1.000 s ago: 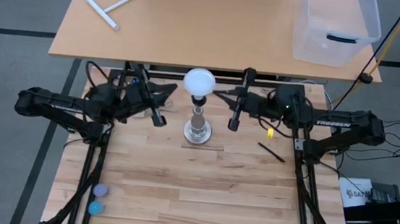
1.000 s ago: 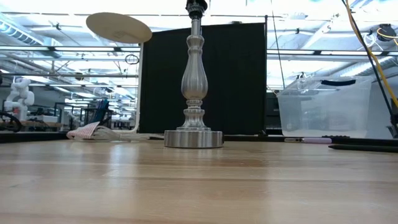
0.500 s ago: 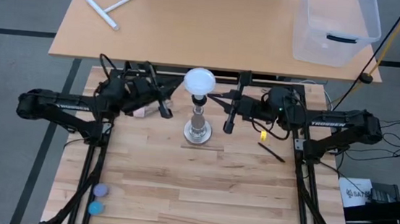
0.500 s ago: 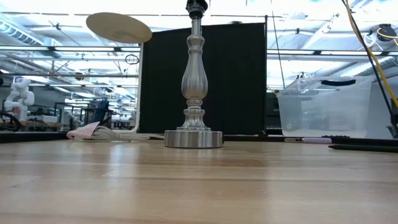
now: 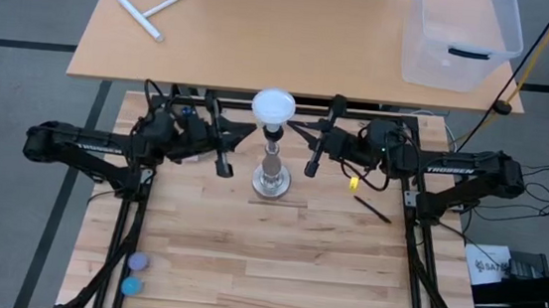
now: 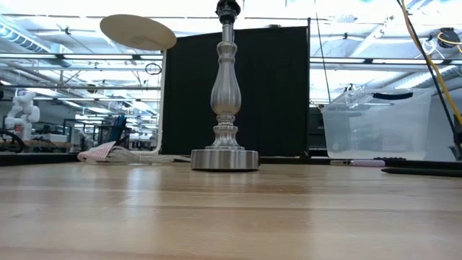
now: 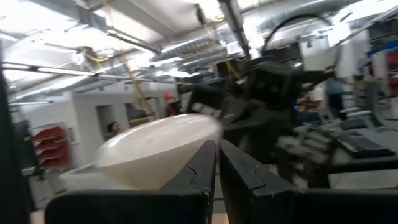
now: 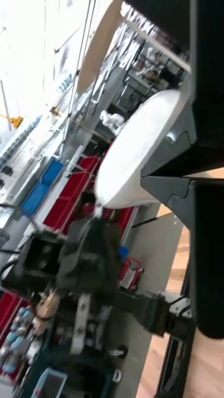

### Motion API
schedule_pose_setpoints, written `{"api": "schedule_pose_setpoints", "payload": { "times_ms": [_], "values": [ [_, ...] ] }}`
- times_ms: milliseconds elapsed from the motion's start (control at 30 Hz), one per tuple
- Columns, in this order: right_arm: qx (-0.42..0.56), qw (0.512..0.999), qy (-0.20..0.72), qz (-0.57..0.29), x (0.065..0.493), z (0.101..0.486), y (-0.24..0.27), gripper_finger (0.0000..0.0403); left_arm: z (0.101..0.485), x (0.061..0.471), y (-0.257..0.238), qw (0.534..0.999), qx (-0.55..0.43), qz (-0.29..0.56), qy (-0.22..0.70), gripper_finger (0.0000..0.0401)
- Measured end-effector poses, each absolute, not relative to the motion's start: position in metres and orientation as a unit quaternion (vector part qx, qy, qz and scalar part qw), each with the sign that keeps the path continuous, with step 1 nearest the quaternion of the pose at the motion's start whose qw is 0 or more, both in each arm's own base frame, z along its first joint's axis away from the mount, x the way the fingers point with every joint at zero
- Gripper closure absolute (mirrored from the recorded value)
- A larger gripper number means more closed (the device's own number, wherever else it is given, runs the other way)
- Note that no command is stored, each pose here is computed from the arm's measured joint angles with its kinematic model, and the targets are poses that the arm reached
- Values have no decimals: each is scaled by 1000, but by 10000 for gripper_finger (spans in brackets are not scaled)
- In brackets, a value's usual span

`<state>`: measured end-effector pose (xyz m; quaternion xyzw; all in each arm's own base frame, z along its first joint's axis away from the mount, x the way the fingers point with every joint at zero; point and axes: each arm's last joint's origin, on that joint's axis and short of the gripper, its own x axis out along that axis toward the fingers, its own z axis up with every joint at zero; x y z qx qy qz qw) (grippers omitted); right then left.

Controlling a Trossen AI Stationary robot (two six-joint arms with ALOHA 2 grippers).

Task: Screw lightbulb
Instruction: Remove the lightbulb from the lamp

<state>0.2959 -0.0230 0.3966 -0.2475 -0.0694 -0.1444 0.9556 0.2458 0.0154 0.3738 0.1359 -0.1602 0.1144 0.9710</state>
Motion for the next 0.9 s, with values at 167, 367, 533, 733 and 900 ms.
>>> {"api": "schedule_pose_setpoints", "payload": {
  "times_ms": [167, 367, 533, 733, 900],
  "values": [
    [-248, 953, -53, -167, 296, 395, -24, 403, 374, 246, 10, 972, 138, 92, -164, 376],
    [-251, 950, -19, -183, 296, 390, -24, 403, 375, 244, 9, 968, 147, 121, -162, 376],
    [-254, 955, 0, -156, 297, 385, -13, 403, 378, 242, 12, 961, 142, 172, -165, 376],
    [-266, 960, -3, -85, 298, 382, 5, 403, 382, 239, 19, 952, 136, 208, -180, 376],
    [-291, 953, -30, -77, 298, 387, 10, 403, 383, 237, 32, 947, 116, 236, -187, 376]
  ]
}}
